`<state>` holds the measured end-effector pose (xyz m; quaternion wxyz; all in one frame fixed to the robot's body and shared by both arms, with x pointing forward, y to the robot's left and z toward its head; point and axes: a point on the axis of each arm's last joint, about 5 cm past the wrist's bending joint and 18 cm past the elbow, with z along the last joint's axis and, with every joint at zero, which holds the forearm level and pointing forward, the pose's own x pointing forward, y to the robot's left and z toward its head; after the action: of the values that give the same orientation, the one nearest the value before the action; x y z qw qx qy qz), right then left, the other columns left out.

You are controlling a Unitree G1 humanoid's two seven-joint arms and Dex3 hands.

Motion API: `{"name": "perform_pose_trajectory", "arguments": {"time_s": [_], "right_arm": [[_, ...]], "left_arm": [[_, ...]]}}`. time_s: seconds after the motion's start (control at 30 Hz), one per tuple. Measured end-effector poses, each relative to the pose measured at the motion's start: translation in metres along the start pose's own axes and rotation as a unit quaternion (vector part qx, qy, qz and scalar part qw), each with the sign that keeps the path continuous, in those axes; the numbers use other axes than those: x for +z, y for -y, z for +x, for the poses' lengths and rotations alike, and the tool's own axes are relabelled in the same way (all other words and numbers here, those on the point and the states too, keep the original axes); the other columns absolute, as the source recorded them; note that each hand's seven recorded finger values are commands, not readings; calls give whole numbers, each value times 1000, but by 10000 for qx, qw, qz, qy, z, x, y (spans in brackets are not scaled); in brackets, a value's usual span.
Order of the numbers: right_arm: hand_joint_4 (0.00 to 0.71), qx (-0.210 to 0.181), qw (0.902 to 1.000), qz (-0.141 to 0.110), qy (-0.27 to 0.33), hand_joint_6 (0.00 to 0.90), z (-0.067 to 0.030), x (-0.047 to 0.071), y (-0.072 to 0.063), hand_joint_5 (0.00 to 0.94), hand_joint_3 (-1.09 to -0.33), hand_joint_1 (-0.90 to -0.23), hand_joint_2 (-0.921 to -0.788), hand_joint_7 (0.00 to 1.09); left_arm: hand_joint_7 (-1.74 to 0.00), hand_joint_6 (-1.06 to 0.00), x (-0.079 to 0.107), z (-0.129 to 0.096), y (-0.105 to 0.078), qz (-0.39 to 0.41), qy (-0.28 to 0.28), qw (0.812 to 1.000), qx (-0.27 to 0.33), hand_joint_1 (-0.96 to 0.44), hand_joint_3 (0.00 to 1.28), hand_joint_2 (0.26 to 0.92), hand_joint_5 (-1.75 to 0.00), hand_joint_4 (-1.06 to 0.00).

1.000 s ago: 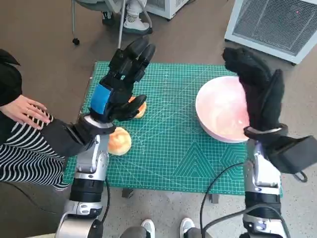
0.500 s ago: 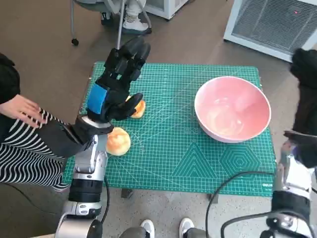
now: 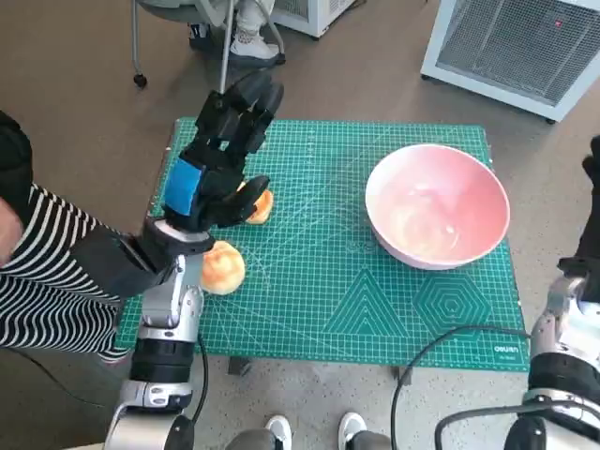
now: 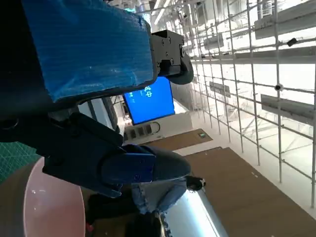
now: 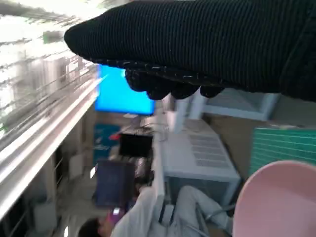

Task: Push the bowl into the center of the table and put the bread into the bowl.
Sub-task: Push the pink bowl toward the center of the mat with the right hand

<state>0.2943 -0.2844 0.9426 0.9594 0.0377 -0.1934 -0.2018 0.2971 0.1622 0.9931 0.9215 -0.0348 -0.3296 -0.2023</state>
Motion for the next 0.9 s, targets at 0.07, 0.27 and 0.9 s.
{"name": "perform_pose_trajectory", "arguments": {"time_s": [0.07, 0.27, 0.9], "right_arm": [[57, -45, 9998, 61, -182, -1, -9, -36, 2, 3, -925, -685, -921, 432], [66, -76, 9970, 159, -757, 1, -41, -134, -7, 7, -929, -676, -921, 423], [78, 311, 9822, 708, -1712, 39, -91, -297, -374, 4, -922, -666, -921, 334]], "left_arm": [[-627, 1, 2, 0, -2, 22, 6, 10000, -1, -744, 356, 921, -27, -186], [-618, 1, 6, -1, -6, 58, 10, 10000, -2, -744, 355, 921, -26, -188], [-606, 1, 37, -43, -93, 240, -18, 9997, 4, -732, 339, 921, -20, -184]]}}
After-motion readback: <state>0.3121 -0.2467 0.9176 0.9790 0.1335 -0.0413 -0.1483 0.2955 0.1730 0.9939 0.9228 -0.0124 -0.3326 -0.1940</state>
